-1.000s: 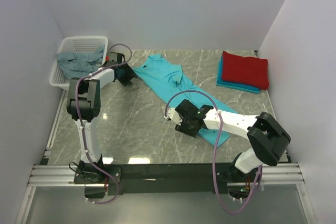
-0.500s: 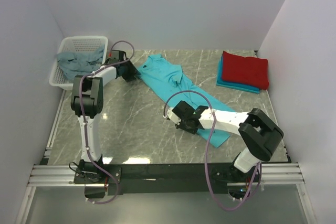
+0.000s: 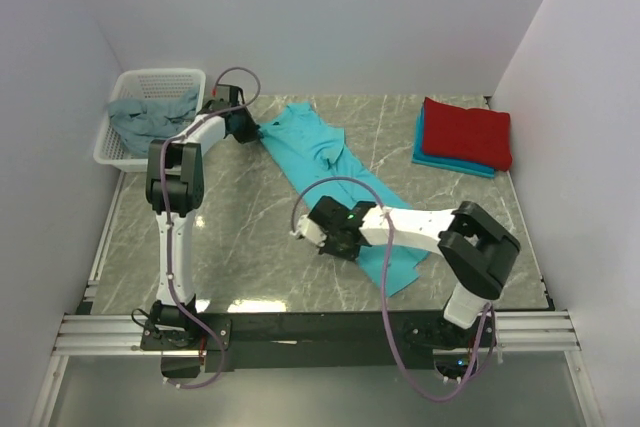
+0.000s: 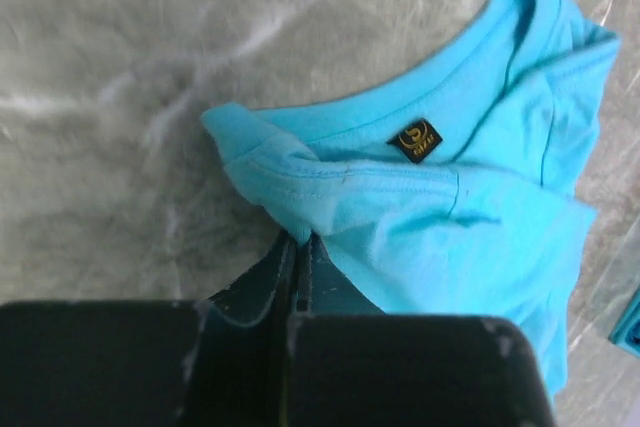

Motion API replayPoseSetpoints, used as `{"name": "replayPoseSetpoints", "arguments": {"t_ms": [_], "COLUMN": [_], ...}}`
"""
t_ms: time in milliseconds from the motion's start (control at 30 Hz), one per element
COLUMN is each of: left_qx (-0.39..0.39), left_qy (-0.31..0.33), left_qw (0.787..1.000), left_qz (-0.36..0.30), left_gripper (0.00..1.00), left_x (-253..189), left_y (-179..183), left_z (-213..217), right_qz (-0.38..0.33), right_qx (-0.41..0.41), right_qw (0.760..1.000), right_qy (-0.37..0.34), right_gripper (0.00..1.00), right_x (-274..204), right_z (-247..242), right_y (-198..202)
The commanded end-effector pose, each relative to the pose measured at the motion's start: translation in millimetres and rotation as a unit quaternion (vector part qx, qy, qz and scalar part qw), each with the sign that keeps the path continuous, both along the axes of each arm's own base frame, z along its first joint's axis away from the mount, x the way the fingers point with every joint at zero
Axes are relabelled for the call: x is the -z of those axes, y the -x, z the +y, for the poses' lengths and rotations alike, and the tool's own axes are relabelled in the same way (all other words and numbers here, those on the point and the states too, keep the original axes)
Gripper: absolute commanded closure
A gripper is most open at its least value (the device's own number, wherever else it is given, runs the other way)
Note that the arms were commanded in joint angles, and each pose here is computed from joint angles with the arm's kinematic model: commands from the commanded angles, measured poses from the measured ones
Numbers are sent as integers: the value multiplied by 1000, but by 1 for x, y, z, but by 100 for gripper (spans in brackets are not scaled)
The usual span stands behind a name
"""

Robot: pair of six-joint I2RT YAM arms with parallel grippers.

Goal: Fold and stack the t-shirts
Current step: Fold the tshirt

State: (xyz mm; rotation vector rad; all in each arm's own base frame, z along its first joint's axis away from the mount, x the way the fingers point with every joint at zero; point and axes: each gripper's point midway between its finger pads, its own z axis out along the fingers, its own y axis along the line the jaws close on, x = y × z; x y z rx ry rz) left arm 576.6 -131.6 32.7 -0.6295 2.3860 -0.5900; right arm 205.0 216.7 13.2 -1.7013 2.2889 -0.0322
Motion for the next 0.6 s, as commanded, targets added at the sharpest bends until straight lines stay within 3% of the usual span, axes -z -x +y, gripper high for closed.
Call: {"name": "replayPoseSetpoints", "arguments": {"t_ms": [0, 133, 333, 400, 433, 500, 533, 567], "left_qx": [-6, 0, 19, 25, 33, 48, 51, 51], "left_qy": [-36, -29, -21, -20, -15, -19, -24, -33], "left_qw": [999, 999, 998, 996, 996, 994, 992, 990], "left_qz": [-24, -47, -64, -79, -84, -98, -116, -126], "left_gripper": [99, 99, 100, 98, 96, 87, 76, 71], "left_x": [-13, -29, -40, -50, -54, -62, -77, -85], "left_y": [-20, -38, -54, -59, -60, -60, -62, -62], "left_z": [32, 44, 45, 45, 43, 44, 45, 49], "right_qz": [73, 68, 118, 136, 137, 116, 111, 95], "right_qx": [-58, -89, -111, -121, -123, -122, -121, -118], "right_qw": [995, 989, 979, 974, 974, 973, 971, 969], "right_qy": [-45, -95, -120, -136, -135, -158, -173, -197], "right_gripper": [100, 100, 98, 84, 67, 58, 52, 49], "right_x": [-4, -29, -43, -51, -55, -78, -88, -111], "right_z": [49, 118, 191, 206, 205, 202, 200, 194], "right_y": [34, 31, 42, 47, 47, 33, 28, 17]}}
